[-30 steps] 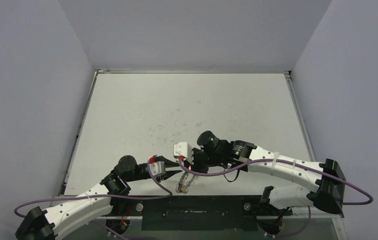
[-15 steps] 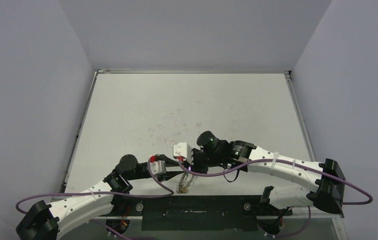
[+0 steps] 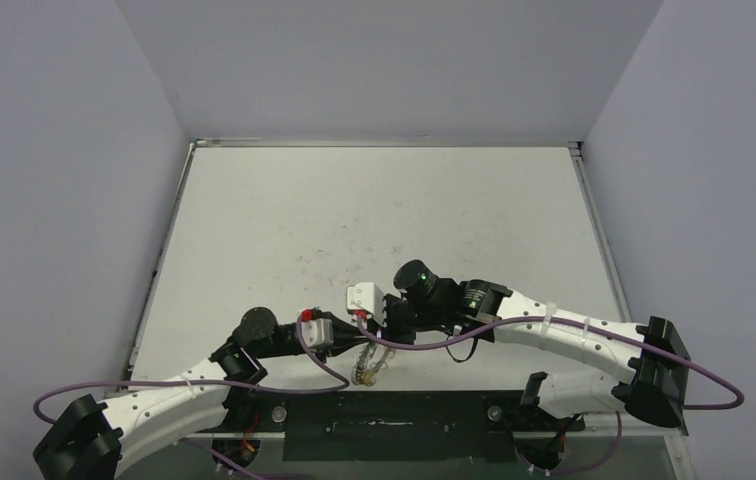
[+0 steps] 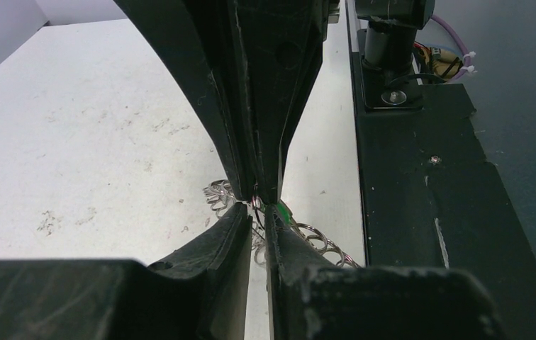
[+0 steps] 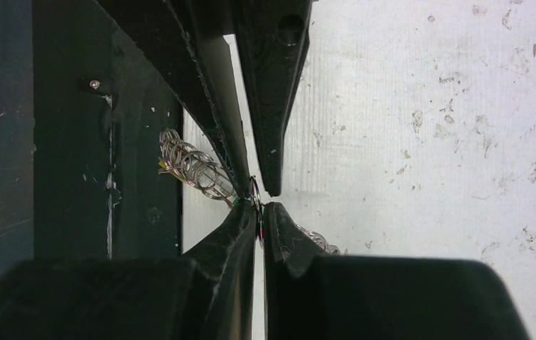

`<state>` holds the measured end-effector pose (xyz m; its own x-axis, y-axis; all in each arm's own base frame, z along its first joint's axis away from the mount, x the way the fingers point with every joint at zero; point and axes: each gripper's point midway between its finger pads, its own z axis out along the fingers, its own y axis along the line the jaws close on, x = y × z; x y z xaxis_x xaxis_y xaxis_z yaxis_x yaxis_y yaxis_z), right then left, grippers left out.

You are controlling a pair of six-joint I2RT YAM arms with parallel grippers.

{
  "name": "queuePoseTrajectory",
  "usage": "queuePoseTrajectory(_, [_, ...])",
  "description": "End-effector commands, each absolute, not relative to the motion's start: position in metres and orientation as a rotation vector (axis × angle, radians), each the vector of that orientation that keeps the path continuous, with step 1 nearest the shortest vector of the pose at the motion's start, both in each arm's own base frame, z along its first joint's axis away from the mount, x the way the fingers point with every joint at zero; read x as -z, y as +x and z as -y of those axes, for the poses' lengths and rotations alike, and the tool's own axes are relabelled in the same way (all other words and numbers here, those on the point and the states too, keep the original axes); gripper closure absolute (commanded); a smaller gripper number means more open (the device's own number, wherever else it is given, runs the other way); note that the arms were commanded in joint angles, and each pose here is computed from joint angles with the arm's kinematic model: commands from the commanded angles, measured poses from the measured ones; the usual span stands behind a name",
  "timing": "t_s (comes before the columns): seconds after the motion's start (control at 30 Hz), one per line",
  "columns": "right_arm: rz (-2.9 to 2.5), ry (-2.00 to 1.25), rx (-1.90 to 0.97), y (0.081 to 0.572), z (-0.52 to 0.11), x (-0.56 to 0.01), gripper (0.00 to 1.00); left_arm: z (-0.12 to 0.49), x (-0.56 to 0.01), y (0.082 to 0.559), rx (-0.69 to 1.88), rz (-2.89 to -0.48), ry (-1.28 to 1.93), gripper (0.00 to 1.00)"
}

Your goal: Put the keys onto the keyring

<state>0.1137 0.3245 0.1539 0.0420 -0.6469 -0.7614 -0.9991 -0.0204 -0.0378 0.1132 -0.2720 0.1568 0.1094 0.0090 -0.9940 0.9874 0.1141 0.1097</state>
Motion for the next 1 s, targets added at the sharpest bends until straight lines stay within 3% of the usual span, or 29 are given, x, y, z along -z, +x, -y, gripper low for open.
queuePoseTrajectory(0.0, [-1.586,-1.7,-0.798,0.118,-0.34,-0.172,1.0,0.279,-0.186,0.115,1.062,-1.099,1.153,0.84])
queuePoseTrajectory(0.1, [-1.589,-1.703,-0.798,0.117,-0.34,-0.171,1.0,0.279,-0.188,0.116,1.061,-1.099,1.139,0.8])
queuePoseTrajectory(0.23, [-1.592,-1.701,-0.796,0.118,-0.341,-0.169,1.0,0.279,-0.189,0.116,1.066,-1.103,1.14,1.0])
queuePoseTrajectory(0.4, [-1.605,-1.658,-0.782,0.124,-0.342,-0.17,1.0,0.278,-0.189,0.115,1.084,-1.121,1.106,1.0])
queuePoseTrajectory(0.53, [-1.62,-1.595,-0.782,0.132,-0.34,-0.176,0.79,0.273,-0.192,0.123,1.08,-1.172,1.009,1.0])
queuePoseTrajectory(0.73, [-1.577,-1.425,-0.843,0.143,-0.325,-0.195,0.55,0.264,-0.196,0.137,1.07,-1.229,0.847,1.0])
queuePoseTrajectory(0.87, [-1.512,-1.351,-0.911,0.142,-0.315,-0.206,0.53,0.26,-0.198,0.137,1.072,-1.207,0.808,1.0])
queuePoseTrajectory(0.97, [-1.497,-1.338,-0.936,0.138,-0.313,-0.202,0.56,0.258,-0.199,0.136,1.072,-1.19,0.799,1.0])
